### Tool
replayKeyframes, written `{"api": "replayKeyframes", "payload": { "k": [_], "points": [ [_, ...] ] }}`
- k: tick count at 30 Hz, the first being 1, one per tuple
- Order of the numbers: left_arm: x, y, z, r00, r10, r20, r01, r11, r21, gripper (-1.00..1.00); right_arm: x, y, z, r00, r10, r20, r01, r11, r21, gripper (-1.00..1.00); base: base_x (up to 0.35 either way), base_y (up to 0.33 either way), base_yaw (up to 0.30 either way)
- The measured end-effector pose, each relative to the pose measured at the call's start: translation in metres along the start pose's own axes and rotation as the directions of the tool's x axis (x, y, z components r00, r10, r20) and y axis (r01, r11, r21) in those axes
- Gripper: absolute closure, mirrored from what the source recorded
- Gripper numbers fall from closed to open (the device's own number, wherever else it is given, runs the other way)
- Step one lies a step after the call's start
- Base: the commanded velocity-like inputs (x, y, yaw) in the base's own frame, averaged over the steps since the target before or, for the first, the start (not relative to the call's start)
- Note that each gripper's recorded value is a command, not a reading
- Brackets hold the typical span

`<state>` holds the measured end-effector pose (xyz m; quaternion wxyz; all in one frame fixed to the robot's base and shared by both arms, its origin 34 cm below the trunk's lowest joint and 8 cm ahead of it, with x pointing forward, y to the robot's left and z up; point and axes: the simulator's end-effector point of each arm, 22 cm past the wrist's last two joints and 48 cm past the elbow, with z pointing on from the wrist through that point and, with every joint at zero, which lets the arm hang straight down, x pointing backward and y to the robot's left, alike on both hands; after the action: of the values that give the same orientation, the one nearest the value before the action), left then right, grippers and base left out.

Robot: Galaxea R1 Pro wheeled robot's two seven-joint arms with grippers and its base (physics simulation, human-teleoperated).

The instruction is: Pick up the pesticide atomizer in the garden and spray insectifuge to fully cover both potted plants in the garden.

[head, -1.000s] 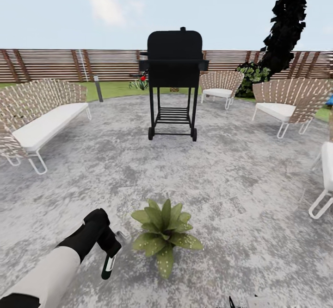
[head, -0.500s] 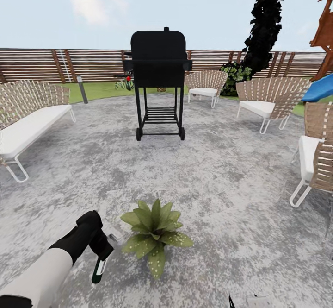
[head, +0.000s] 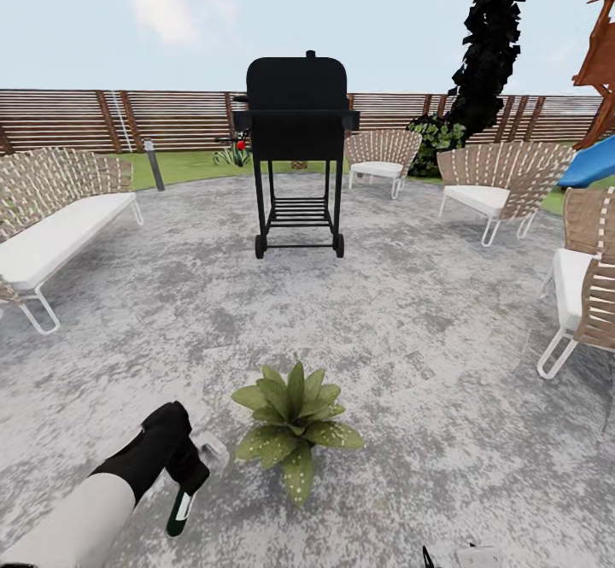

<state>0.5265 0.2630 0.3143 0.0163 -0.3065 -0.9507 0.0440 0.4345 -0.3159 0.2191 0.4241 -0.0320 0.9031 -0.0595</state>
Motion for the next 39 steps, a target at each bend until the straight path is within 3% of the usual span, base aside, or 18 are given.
{"api": "replayKeyframes", "payload": {
  "k": [3, 7, 13, 19, 30, 32, 36, 39],
  "points": [
    [-0.013, 0.003, -0.009, 1.0, 0.0, 0.023, 0.0, 1.0, -0.004, 1.0, 0.0, 0.0, 0.0, 1.0, 0.001, 0.0, -0.001, 1.0, 0.001, -1.0, 0.0, 0.0, 0.0],
    [-0.028, 0.013, -0.026, 0.999, -0.036, 0.035, 0.037, 0.999, -0.019, 1.0, 0.0, 0.0, 0.0, 1.0, 0.0, 0.0, 0.0, 1.0, 0.0, -1.0, 0.0, 0.0, 0.0],
    [-0.018, 0.013, -0.02, 0.999, -0.041, 0.015, 0.041, 0.999, -0.015, 1.0, 0.0, 0.0, 0.0, 1.0, 0.0, 0.0, 0.0, 1.0, 0.0, -1.0, 0.0, 0.0, -0.013],
    [-0.007, 0.012, -0.013, 0.999, -0.046, -0.001, 0.046, 0.999, -0.009, 1.0, 0.0, 0.0, 0.0, 1.0, 0.0, 0.0, 0.0, 1.0, 0.0, -1.0, 0.0, 0.009, -0.252],
    [-0.013, 0.017, -0.024, 0.999, -0.046, 0.008, 0.047, 0.999, -0.006, 1.0, 0.0, 0.0, 0.0, 1.0, 0.0, -0.001, 0.0, 1.0, 0.001, -1.0, -0.023, 0.199, -0.191],
    [-0.02, 0.023, -0.033, 0.999, -0.044, 0.019, 0.044, 0.999, -0.007, 1.0, 0.0, 0.0, 0.0, 1.0, 0.0, 0.0, 0.0, 1.0, 0.001, -1.0, 0.0, 0.017, -0.008],
    [-0.054, 0.039, -0.076, 0.998, -0.019, 0.064, 0.019, 1.0, -0.009, 1.0, 0.0, 0.0, 0.0, 1.0, 0.001, -0.001, -0.001, 1.0, 0.002, -1.0, 0.0, 0.003, -0.002],
    [-0.069, 0.043, -0.111, 0.998, 0.028, 0.048, -0.029, 1.0, 0.011, 1.0, 0.0, 0.0, 0.0, 1.0, -0.001, -0.001, 0.001, 1.0, 0.0, -1.0, 0.0, 0.0, 0.0]
  ]
}}
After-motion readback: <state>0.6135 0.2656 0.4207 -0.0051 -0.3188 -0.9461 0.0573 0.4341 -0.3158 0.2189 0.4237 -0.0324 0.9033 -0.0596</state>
